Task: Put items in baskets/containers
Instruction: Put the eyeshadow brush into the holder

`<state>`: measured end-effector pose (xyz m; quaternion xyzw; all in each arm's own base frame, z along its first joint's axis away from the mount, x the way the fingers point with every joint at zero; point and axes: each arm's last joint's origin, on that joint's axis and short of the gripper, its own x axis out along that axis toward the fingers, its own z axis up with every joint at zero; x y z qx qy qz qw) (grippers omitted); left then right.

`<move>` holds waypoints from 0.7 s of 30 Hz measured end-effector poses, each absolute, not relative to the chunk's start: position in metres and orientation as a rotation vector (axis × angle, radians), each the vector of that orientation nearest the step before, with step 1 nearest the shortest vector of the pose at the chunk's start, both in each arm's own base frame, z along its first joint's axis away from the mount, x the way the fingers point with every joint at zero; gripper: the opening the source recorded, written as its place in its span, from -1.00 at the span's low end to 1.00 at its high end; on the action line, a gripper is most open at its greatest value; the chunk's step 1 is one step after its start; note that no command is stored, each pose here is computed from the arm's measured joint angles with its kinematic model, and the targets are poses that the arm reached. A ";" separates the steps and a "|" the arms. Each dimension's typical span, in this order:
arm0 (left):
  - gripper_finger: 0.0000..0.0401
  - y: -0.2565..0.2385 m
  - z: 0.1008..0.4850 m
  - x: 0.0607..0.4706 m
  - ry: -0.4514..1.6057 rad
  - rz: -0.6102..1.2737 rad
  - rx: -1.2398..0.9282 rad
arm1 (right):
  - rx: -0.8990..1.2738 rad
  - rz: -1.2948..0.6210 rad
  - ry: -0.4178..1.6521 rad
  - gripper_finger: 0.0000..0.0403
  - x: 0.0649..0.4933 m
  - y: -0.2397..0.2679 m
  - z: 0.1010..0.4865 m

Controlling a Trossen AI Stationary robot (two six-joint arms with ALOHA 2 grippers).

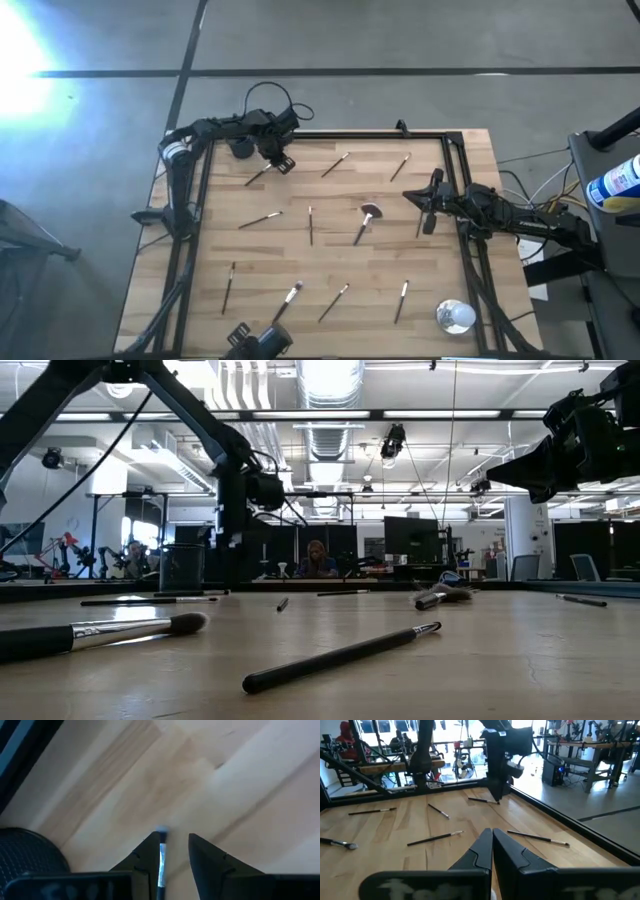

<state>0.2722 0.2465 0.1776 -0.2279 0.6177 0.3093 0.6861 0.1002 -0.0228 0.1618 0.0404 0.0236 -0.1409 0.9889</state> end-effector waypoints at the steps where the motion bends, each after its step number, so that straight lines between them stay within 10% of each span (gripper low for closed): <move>1: -0.53 0.247 0.175 0.272 1.394 0.702 -0.503 | 0.081 -0.283 0.047 -0.96 0.100 -0.023 0.162; 21: -0.53 0.256 0.158 0.273 1.406 0.709 -0.532 | 0.081 -0.282 0.047 -0.96 0.100 -0.023 0.162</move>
